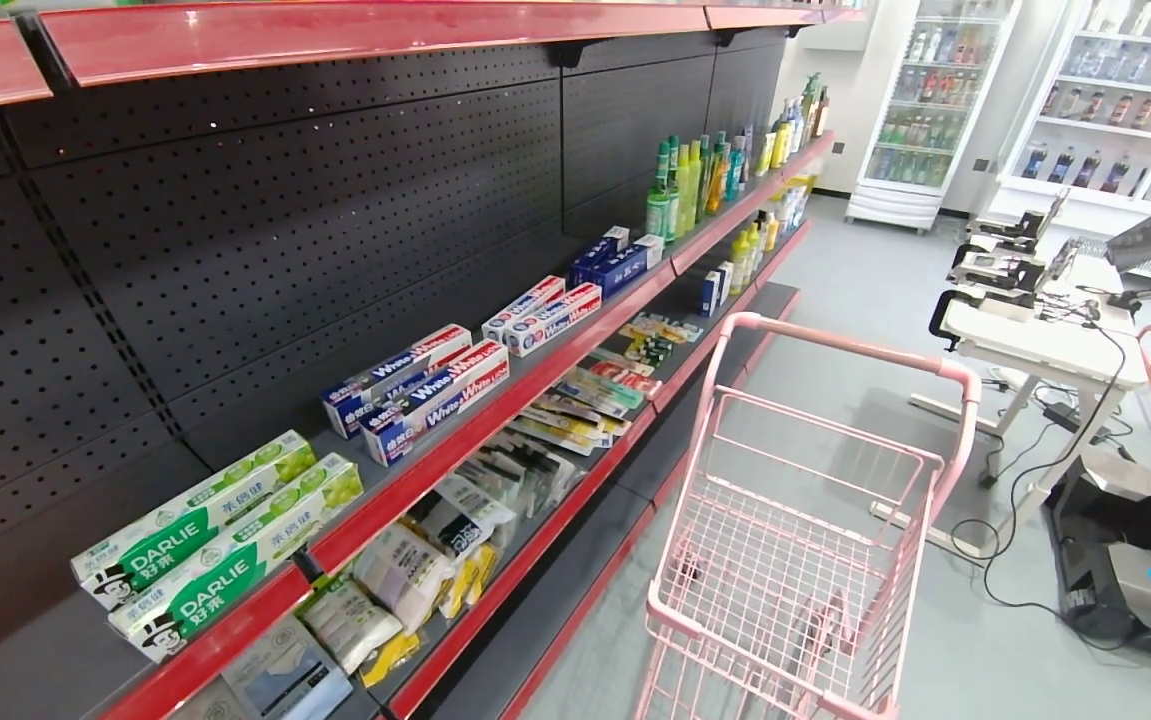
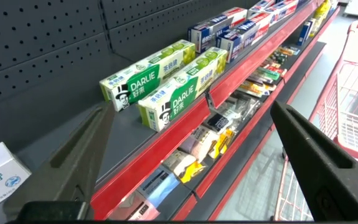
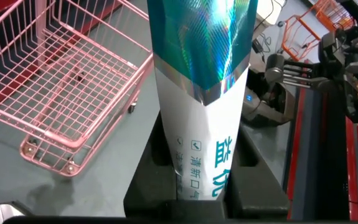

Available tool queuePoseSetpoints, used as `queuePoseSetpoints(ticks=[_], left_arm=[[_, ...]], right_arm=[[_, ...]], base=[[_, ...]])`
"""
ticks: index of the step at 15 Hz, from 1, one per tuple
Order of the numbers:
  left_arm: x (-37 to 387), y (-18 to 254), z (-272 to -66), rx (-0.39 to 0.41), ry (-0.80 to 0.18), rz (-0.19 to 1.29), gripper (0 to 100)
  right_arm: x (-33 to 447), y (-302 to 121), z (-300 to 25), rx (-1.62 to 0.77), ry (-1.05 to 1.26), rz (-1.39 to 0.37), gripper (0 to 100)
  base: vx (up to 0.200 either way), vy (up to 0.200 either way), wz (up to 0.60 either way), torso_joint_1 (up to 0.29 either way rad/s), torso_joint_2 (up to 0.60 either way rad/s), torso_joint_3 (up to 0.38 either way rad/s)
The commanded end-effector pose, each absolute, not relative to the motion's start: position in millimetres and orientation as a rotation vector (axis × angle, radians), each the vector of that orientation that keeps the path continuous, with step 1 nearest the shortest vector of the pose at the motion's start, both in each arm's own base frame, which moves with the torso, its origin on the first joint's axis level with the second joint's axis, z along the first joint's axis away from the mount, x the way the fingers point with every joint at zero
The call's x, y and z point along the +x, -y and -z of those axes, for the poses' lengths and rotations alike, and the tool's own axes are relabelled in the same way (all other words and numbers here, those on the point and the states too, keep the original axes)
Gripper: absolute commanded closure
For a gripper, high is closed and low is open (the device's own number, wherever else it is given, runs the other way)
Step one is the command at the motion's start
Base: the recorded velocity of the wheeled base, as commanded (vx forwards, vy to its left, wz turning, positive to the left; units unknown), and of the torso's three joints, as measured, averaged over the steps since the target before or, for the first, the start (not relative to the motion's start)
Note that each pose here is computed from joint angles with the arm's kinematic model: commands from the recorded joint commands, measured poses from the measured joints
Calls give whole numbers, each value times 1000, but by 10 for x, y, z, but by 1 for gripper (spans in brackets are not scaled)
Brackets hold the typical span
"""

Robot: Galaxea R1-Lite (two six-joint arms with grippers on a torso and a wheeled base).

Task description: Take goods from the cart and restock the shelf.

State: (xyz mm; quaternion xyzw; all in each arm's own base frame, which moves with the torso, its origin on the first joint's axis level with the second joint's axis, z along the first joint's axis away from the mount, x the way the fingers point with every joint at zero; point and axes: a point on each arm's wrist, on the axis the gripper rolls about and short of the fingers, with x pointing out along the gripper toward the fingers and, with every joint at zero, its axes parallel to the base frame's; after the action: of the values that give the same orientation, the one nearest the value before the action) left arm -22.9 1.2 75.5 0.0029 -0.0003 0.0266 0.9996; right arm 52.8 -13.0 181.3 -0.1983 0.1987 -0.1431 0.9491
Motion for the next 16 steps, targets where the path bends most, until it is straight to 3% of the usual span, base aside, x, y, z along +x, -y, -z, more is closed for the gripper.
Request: queuePoseSetpoints(ticks=[1,16], left_arm=[[-228,-11,-755,6,0,-54,0],[-228,-11,-755,6,0,-54,0]], right_arm=[[526,130,-1826,-407,-399,292,100],[565,131,-1867,-461,-352,284,100]], base=[[0,0,600,-2,2,2],[0,0,600,4,0,3]])
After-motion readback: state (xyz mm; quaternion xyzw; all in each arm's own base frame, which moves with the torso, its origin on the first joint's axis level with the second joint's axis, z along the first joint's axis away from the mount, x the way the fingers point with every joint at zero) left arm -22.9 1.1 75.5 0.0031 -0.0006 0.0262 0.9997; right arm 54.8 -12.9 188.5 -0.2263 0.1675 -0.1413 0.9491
